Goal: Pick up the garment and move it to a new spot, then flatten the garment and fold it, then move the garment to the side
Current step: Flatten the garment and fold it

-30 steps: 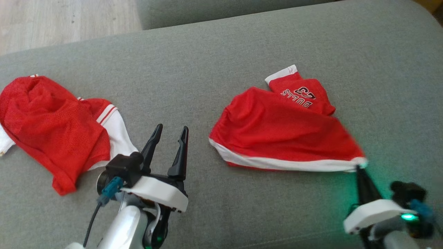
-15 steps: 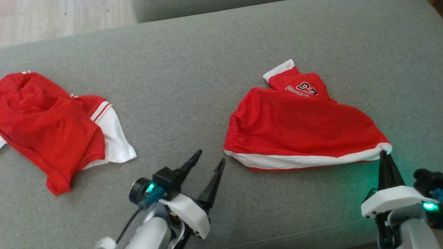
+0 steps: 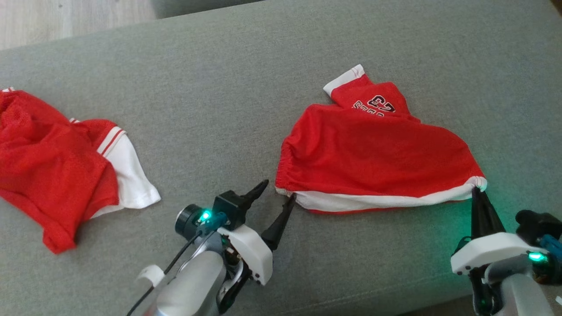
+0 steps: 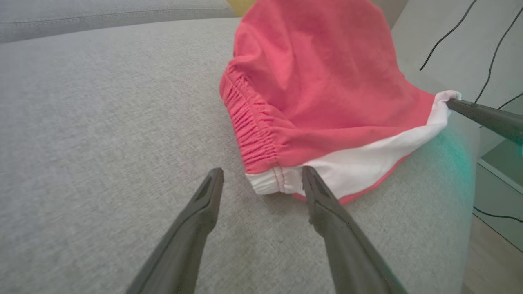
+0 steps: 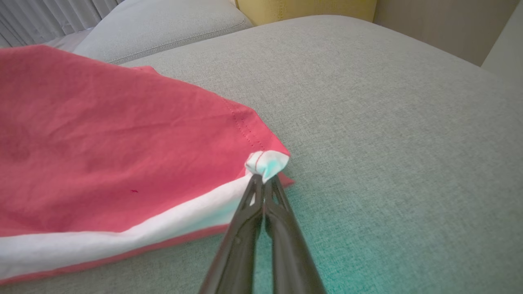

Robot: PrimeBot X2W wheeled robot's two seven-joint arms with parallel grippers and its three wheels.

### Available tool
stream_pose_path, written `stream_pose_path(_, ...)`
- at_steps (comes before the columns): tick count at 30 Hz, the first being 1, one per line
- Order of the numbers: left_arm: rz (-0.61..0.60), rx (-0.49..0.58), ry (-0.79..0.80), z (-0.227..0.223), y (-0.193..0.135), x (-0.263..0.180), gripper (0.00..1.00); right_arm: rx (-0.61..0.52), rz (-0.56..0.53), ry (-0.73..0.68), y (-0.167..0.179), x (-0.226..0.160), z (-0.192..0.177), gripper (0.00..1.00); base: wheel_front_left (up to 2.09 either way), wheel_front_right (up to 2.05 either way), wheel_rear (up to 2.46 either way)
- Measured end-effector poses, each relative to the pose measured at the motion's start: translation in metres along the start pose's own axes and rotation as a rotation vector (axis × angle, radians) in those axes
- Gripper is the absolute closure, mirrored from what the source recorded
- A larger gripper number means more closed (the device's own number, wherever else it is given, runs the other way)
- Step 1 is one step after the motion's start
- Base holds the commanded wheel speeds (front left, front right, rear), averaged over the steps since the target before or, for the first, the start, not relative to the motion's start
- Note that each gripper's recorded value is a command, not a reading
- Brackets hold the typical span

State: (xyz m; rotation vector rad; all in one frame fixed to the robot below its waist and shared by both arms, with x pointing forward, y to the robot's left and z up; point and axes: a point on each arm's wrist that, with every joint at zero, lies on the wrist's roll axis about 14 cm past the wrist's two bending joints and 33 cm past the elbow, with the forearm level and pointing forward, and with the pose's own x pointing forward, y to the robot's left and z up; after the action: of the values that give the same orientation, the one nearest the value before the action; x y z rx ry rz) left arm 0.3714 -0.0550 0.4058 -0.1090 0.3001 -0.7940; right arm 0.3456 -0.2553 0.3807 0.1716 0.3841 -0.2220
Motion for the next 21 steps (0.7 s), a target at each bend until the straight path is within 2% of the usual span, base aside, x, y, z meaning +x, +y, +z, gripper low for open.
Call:
stream_pose_path(12,-0.031,-0.016,0.041,-0.012,-0.008,0.003,0.00,0.006,-0.006,0.000,-0.002,0.001,0.000,1.00,0.00,0.00,0.00)
stream_pose_path(13,-0.033,-0.018,0.041,-0.012,-0.008,0.004,0.09,0.007,-0.005,0.001,-0.001,0.001,0.000,1.00,0.00,0.00,0.00)
stream_pose_path(14,-0.037,-0.019,0.041,-0.011,-0.009,0.004,0.87,0.006,-0.005,0.003,-0.001,0.001,-0.001,1.00,0.00,0.00,0.00)
stream_pose_path(15,-0.040,-0.016,0.039,-0.010,-0.009,0.005,1.00,0.006,-0.004,0.003,-0.001,0.002,-0.001,1.00,0.00,0.00,0.00)
stream_pose_path(21,-0.037,-0.001,0.020,-0.002,-0.006,0.007,1.00,0.006,0.009,-0.017,0.004,0.006,0.007,1.00,0.00,0.00,0.00)
